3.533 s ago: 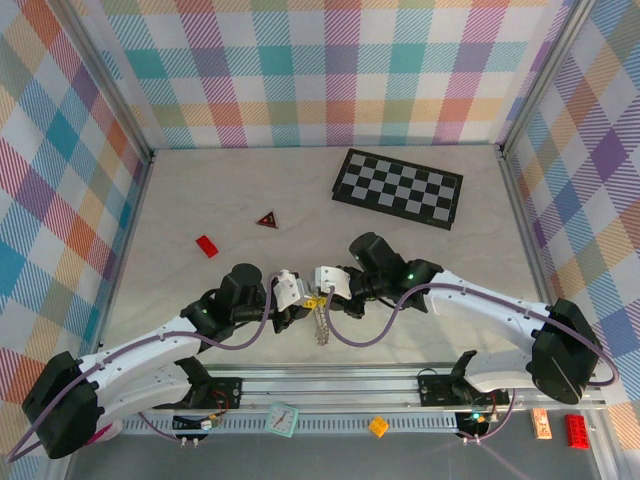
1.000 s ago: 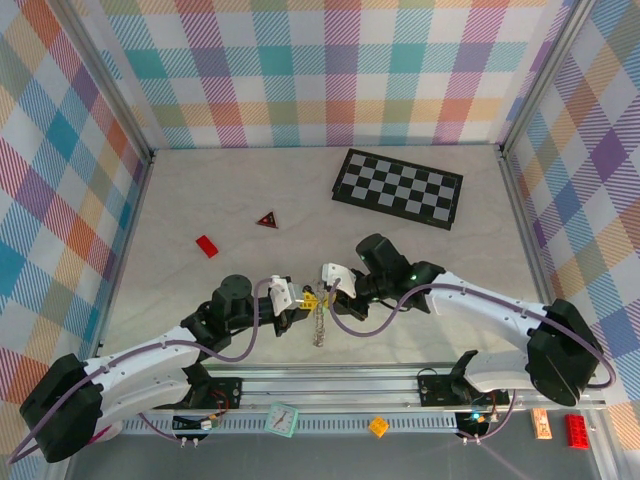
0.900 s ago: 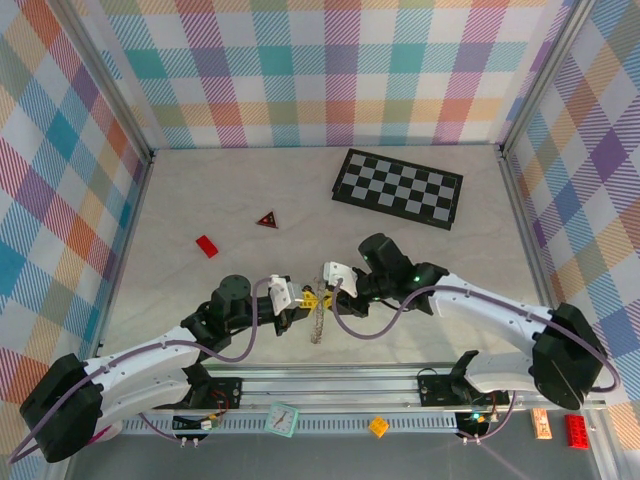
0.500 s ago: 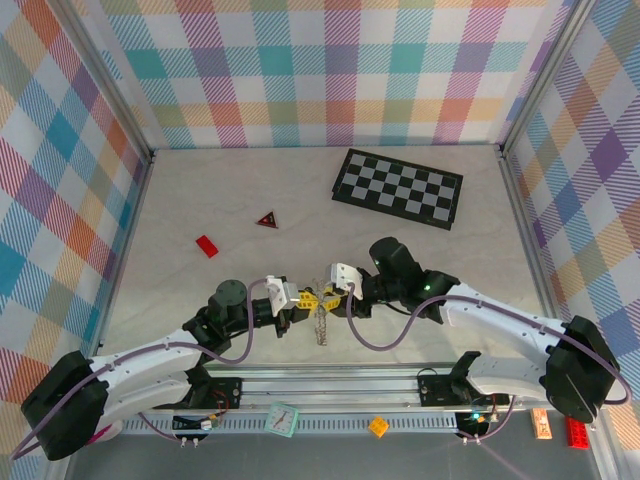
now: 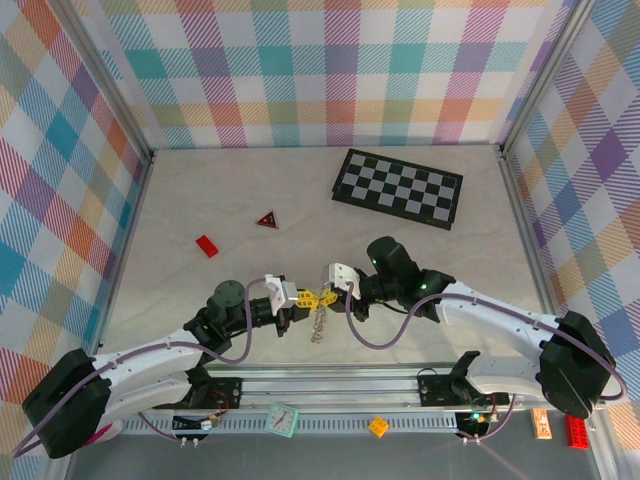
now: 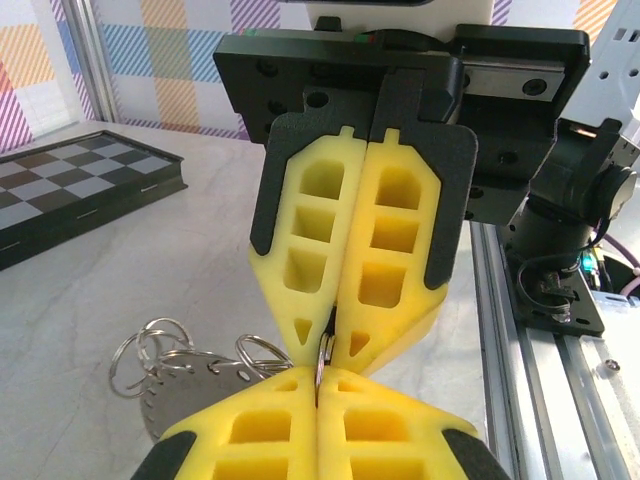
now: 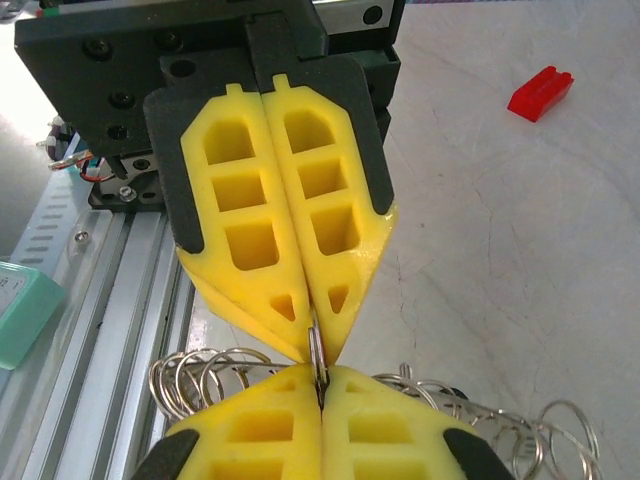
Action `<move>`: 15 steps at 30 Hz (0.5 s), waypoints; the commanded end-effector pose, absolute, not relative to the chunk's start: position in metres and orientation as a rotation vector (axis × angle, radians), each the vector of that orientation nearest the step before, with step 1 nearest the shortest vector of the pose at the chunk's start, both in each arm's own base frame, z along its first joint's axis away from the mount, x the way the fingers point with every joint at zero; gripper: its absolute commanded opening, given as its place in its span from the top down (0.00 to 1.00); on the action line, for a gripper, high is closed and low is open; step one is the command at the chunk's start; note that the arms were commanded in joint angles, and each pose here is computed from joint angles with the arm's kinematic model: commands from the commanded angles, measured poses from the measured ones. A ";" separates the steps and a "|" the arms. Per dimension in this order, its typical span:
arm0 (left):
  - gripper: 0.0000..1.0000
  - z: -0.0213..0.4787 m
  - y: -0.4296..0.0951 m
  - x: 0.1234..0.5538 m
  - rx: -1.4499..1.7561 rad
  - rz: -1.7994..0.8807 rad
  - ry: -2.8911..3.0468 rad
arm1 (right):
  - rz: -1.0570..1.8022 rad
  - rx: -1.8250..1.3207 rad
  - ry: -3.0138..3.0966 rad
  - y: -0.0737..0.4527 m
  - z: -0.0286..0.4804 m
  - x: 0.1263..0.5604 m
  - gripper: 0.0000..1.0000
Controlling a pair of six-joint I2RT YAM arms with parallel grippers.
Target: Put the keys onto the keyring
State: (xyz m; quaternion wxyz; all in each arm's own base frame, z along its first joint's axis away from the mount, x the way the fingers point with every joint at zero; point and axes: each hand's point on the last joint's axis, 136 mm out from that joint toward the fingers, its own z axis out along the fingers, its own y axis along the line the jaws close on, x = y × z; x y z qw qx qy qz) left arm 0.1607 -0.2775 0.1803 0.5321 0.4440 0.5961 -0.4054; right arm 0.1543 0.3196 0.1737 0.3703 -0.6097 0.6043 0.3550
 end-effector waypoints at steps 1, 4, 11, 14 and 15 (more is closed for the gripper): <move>0.87 0.195 -0.281 0.159 1.054 -0.971 1.372 | 0.909 -1.584 1.504 0.321 0.183 0.154 1.00; 0.74 0.189 -0.279 0.162 1.098 -0.917 1.431 | 0.850 -1.634 1.541 0.315 0.180 0.155 1.00; 0.73 0.179 -0.277 0.161 1.213 -0.839 1.491 | 0.750 -1.755 1.639 0.307 0.172 0.157 1.00; 0.73 0.182 -0.279 0.161 1.221 -0.840 1.480 | 0.723 -1.778 1.634 0.309 0.174 0.157 1.00; 0.74 0.182 -0.279 0.160 1.227 -0.840 1.479 | 0.716 -1.785 1.630 0.310 0.175 0.157 1.00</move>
